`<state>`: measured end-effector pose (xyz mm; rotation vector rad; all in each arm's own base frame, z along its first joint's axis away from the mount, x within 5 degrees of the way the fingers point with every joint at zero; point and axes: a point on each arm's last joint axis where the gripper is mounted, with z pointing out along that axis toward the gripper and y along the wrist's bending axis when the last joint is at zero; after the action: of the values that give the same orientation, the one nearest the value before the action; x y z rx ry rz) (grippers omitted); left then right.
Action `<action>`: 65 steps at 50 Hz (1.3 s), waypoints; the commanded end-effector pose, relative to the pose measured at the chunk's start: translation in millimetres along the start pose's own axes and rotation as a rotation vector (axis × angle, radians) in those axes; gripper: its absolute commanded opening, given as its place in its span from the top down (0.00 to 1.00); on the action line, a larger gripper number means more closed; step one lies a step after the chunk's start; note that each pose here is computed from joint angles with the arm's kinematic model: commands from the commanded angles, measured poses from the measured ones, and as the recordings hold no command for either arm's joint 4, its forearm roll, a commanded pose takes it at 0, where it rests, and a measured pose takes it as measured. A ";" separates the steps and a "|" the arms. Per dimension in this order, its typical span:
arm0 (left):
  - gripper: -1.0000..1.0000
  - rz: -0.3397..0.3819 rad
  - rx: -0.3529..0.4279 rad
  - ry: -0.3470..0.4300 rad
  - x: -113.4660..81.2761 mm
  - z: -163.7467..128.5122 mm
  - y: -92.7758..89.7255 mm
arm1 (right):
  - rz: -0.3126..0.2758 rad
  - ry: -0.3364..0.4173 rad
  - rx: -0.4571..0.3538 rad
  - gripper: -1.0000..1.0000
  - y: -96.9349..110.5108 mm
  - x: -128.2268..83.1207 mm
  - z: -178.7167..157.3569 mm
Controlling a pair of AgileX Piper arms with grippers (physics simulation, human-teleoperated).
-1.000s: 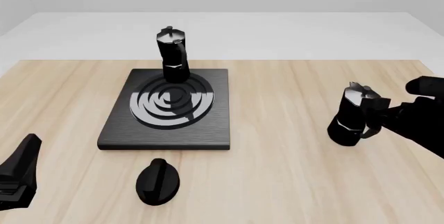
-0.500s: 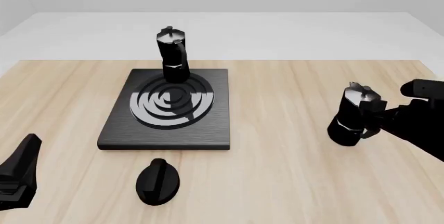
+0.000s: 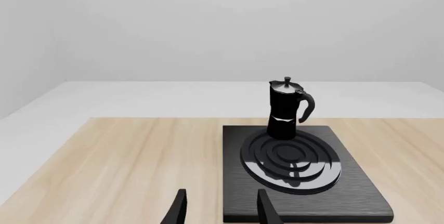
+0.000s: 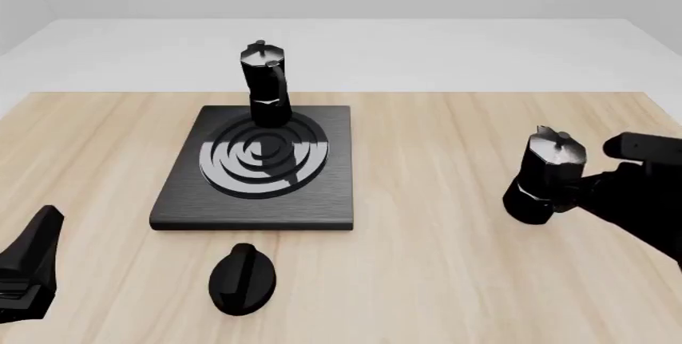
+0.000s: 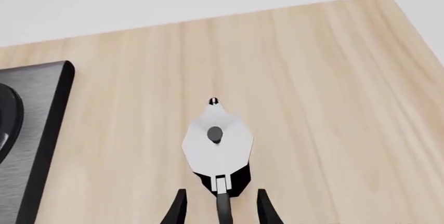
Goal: Put both moka pots on the stove.
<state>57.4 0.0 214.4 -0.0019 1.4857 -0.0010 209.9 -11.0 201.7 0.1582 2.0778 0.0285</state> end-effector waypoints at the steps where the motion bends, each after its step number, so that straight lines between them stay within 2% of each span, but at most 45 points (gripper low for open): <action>1: 0.00 0.000 0.000 0.000 0.0 0.0 0.0 | 0.003 0.008 0.003 0.00 -1.1 4.6 5.9; 22: 0.00 0.000 0.000 0.000 0.0 0.0 0.0 | 0.008 0.025 0.004 0.00 -1.5 11.4 12.4; 65: 0.00 0.000 0.000 0.000 0.0 0.0 0.0 | -0.013 0.030 0.000 0.00 0.0 6.5 22.0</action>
<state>57.4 0.0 214.4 -0.0019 1.4857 -0.0010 224.2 -12.2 184.8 0.1554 2.1093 0.0230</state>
